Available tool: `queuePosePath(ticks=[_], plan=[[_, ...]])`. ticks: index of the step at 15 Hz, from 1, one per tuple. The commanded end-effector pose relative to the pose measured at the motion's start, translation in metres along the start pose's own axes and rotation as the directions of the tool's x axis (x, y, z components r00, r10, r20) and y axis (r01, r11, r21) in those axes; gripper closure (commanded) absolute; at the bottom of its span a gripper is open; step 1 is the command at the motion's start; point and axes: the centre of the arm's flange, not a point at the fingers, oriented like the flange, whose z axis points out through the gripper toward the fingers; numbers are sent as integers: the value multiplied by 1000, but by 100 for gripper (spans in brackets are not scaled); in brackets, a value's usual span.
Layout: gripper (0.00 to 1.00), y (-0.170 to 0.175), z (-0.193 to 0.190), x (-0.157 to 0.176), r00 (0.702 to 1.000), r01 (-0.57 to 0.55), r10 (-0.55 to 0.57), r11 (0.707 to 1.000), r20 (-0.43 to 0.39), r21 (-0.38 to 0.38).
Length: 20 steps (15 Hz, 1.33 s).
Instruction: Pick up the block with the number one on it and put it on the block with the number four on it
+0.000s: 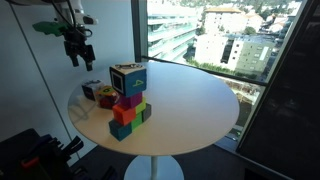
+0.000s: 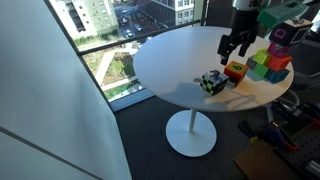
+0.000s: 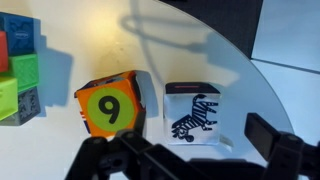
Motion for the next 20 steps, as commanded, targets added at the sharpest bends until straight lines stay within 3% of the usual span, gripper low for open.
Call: queuePosePath(ticks=[1,8,20], plan=[[0,-5,12,7,1000,27,-27,999,8,-33],[0,-16,33,6,998,55,-55,997,-9,-62],[0,-24,60,9,999,-22,17,996,-51,-87]])
